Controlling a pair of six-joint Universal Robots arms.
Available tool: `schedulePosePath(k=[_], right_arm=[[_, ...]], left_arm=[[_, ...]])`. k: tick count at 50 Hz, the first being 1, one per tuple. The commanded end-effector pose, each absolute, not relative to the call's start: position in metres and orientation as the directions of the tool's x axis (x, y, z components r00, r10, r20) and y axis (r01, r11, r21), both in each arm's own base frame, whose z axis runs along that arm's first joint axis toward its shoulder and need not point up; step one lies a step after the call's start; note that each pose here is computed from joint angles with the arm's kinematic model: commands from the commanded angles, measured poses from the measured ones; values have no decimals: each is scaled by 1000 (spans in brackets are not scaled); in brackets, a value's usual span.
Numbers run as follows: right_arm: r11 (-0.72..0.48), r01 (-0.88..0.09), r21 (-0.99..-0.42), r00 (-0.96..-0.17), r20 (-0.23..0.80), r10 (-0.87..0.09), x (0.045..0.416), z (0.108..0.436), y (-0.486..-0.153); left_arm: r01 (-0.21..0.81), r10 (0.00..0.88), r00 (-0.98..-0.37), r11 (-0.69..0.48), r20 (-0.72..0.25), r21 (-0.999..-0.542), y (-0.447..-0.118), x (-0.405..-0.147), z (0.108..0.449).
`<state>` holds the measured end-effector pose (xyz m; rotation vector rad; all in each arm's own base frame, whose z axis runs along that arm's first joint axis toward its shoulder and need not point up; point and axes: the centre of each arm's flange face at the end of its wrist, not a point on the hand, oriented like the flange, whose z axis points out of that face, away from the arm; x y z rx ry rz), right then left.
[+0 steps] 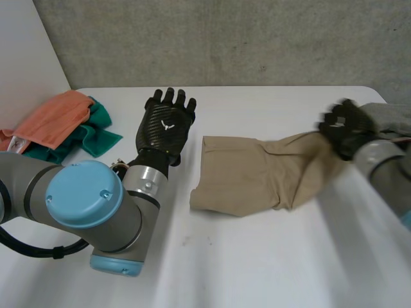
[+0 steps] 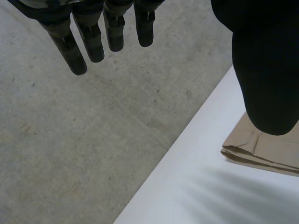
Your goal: Fold the laundry.
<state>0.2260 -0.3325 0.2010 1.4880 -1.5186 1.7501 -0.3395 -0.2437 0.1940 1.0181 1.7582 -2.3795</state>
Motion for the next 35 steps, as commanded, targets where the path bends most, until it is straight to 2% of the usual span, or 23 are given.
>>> schedulePosePath(k=[1, 5, 9, 11, 15, 16, 19, 20, 23, 24, 26, 27, 29, 31, 33, 35], right_arm=[[-686, -540, -488, -220, 868, -444, 310, 192, -290], [-760, -398, -514, -130, 852, -508, 350, 170, -264], [-756, -351, -553, -70, 820, -567, 373, 140, -248], [-751, -344, -563, -61, 812, -580, 377, 134, -244], [-695, -326, -641, -86, 752, -653, 381, 133, -240], [-642, -314, -700, -117, 699, -705, 381, 137, -241], [-530, -281, -800, -186, 587, -788, 381, 150, -241], [-454, -247, -856, -253, 510, -822, 379, 168, -245], [-358, -182, -916, -377, 401, -835, 373, 206, -249], [-288, -133, -948, -469, 316, -825, 367, 227, -254], [-223, -86, -971, -554, 233, -800, 359, 241, -261], [-159, -55, -986, -626, 158, -763, 348, 244, -271], [-113, -30, -993, -689, 103, -717, 336, 247, -283], [-76, -35, -996, -751, 77, -656, 319, 250, -296], [-60, -52, -997, -768, 79, -635, 310, 253, -301], [-30, -89, -996, -786, 88, -612, 301, 251, -309]], left_arm=[[374, 325, -812, -348, -485, -860, -251, -332, 198], [375, 315, -818, -343, -482, -861, -255, -329, 198], [366, 303, -830, -337, -468, -868, -259, -325, 201], [360, 290, -841, -329, -456, -873, -262, -322, 202], [348, 266, -858, -329, -439, -878, -267, -319, 209], [346, 260, -861, -329, -436, -879, -269, -318, 210], [336, 240, -873, -337, -425, -880, -275, -314, 217], [332, 236, -876, -339, -421, -880, -277, -314, 218], [314, 227, -883, -363, -410, -877, -280, -317, 228], [310, 226, -885, -369, -408, -876, -281, -318, 231], [294, 234, -885, -389, -402, -873, -280, -324, 236], [287, 238, -885, -397, -400, -872, -280, -327, 238], [271, 251, -884, -414, -395, -869, -277, -334, 242], [245, 279, -880, -428, -385, -870, -273, -347, 245], [232, 315, -868, -423, -383, -876, -270, -357, 240], [219, 392, -836, -401, -383, -890, -264, -373, 231]])
